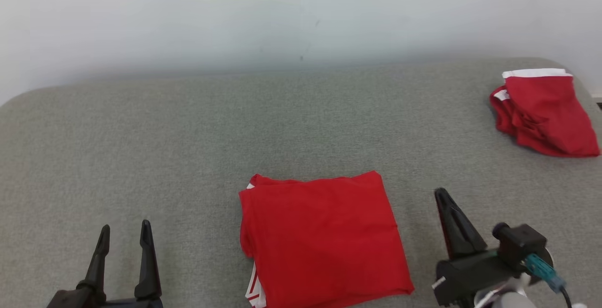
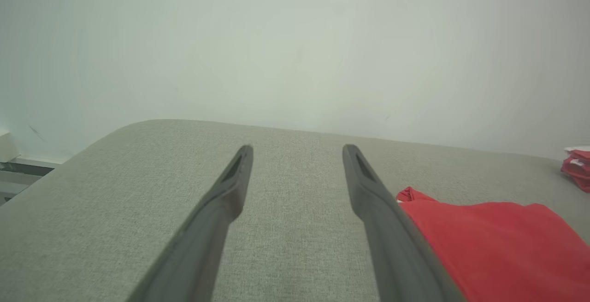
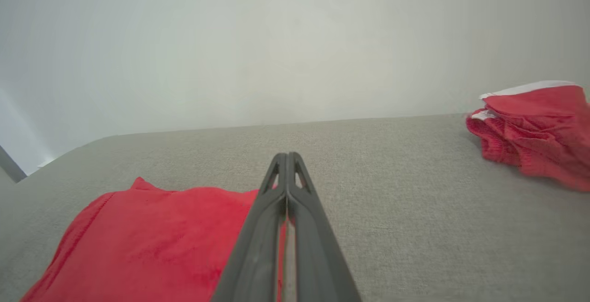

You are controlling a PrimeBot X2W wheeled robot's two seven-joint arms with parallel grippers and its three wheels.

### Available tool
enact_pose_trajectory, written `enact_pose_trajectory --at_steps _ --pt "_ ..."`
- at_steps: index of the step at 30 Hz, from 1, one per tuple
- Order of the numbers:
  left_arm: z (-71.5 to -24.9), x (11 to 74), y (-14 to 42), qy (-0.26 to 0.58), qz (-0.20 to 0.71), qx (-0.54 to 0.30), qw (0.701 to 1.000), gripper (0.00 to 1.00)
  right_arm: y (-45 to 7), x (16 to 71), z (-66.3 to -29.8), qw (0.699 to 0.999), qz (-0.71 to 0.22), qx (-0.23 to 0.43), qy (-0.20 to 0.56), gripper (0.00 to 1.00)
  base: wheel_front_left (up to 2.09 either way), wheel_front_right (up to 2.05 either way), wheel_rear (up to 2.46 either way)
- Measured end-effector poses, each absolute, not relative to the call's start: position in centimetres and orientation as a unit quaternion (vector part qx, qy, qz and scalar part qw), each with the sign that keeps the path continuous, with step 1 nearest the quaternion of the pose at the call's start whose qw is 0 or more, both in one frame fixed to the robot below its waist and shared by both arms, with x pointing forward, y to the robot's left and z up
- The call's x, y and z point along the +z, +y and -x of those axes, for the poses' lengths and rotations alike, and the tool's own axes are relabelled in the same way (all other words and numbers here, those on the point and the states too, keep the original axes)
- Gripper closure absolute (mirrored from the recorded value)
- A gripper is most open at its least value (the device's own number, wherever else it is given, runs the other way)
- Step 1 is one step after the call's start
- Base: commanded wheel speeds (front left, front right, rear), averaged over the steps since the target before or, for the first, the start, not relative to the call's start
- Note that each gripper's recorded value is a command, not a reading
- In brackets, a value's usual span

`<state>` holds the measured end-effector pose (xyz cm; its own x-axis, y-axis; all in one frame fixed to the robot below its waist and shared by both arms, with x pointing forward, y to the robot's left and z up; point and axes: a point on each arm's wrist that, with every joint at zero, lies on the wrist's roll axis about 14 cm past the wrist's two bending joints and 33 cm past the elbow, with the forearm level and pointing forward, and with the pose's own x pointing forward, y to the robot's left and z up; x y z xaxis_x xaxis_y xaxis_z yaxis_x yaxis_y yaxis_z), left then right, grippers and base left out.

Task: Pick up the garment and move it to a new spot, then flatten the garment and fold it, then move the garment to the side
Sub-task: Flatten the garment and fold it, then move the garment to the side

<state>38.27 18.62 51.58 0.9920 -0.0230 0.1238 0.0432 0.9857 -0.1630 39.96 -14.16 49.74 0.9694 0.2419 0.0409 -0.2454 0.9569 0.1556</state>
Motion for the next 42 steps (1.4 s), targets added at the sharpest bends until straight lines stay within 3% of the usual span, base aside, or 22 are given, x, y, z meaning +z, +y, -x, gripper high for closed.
enact_pose_trajectory --at_steps 4,9,11,12,13,42 --pt "-38.0 51.6 18.1 -0.060 0.079 -0.025 0.995 0.00 -16.2 49.5 -38.5 0.993 -0.074 0.093 -0.012 1.00 0.00 0.00 0.00" --pt "-37.5 51.7 17.9 -0.060 0.073 -0.030 0.995 0.00 -17.4 49.3 -36.7 0.995 -0.070 0.072 -0.012 0.76 0.00 0.00 0.00" --pt "-37.1 51.5 17.9 -0.056 0.069 -0.030 0.996 0.00 -17.6 49.2 -36.1 0.995 -0.068 0.067 -0.012 0.58 0.00 0.00 0.00" --pt "-37.0 51.5 17.9 -0.057 0.067 -0.030 0.996 0.00 -17.6 49.3 -36.0 0.995 -0.068 0.067 -0.014 0.37 0.00 0.00 0.00" --pt "-36.9 51.5 18.0 -0.057 0.064 -0.030 0.996 0.00 -17.6 49.3 -35.8 0.995 -0.067 0.067 -0.015 0.00 0.00 0.00 0.00" --pt "-34.4 50.9 19.5 -0.050 0.065 -0.009 0.997 0.00 -15.9 50.6 -35.7 0.993 -0.071 0.082 -0.034 0.00 0.00 0.00 0.00"
